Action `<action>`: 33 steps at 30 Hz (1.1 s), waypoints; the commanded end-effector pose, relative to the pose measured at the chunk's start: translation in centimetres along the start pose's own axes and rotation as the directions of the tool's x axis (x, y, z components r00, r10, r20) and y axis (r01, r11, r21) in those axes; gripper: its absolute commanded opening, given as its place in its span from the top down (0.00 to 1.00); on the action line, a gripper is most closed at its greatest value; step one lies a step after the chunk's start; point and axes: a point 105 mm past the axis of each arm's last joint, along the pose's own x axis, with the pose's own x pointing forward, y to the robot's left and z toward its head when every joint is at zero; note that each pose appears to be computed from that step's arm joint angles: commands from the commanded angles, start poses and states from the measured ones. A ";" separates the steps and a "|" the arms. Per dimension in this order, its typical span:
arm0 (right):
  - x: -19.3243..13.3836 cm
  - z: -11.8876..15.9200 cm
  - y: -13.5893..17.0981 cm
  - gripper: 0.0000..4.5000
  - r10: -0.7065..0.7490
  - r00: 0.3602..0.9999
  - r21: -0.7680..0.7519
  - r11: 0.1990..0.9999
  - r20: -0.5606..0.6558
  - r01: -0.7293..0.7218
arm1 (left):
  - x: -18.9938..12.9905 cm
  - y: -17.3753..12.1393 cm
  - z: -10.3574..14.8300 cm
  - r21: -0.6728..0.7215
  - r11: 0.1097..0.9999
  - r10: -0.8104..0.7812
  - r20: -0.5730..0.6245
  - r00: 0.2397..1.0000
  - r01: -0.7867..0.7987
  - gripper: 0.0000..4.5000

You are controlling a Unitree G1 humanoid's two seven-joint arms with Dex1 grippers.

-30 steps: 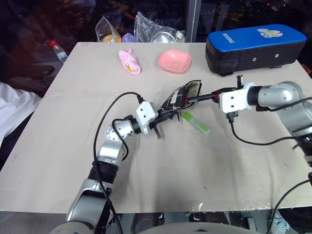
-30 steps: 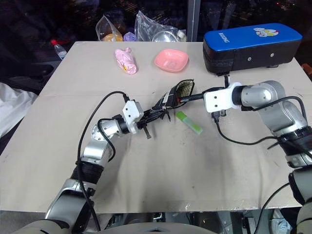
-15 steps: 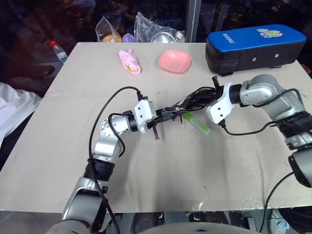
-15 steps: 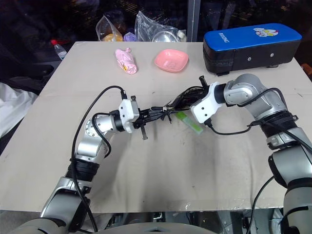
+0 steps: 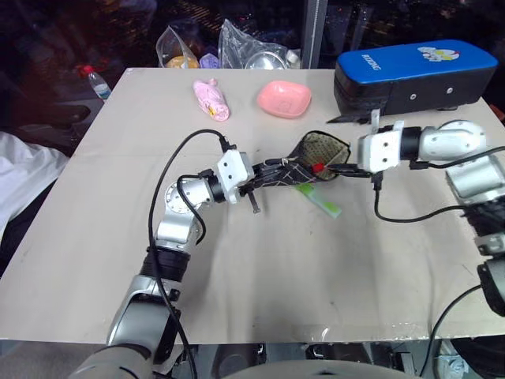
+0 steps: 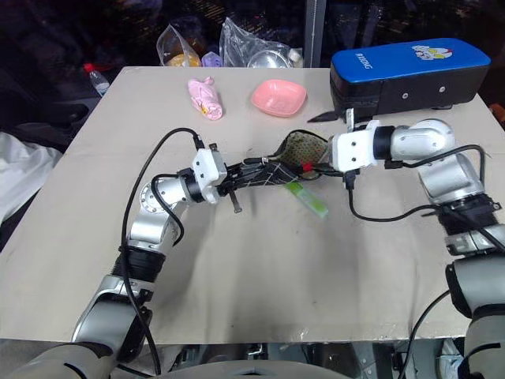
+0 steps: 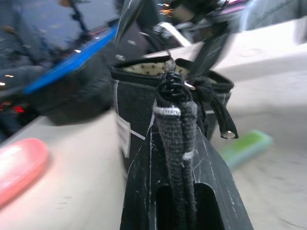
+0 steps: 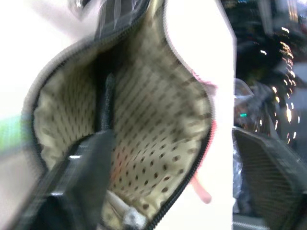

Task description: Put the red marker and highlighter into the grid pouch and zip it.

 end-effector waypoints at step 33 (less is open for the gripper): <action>-1.2 -2.6 12.0 0.84 0.001 0.928 0.775 0.550 -0.373 0.311 | -0.1 1.5 1.0 0.039 0.994 0.103 0.034 0.994 -0.105 1.00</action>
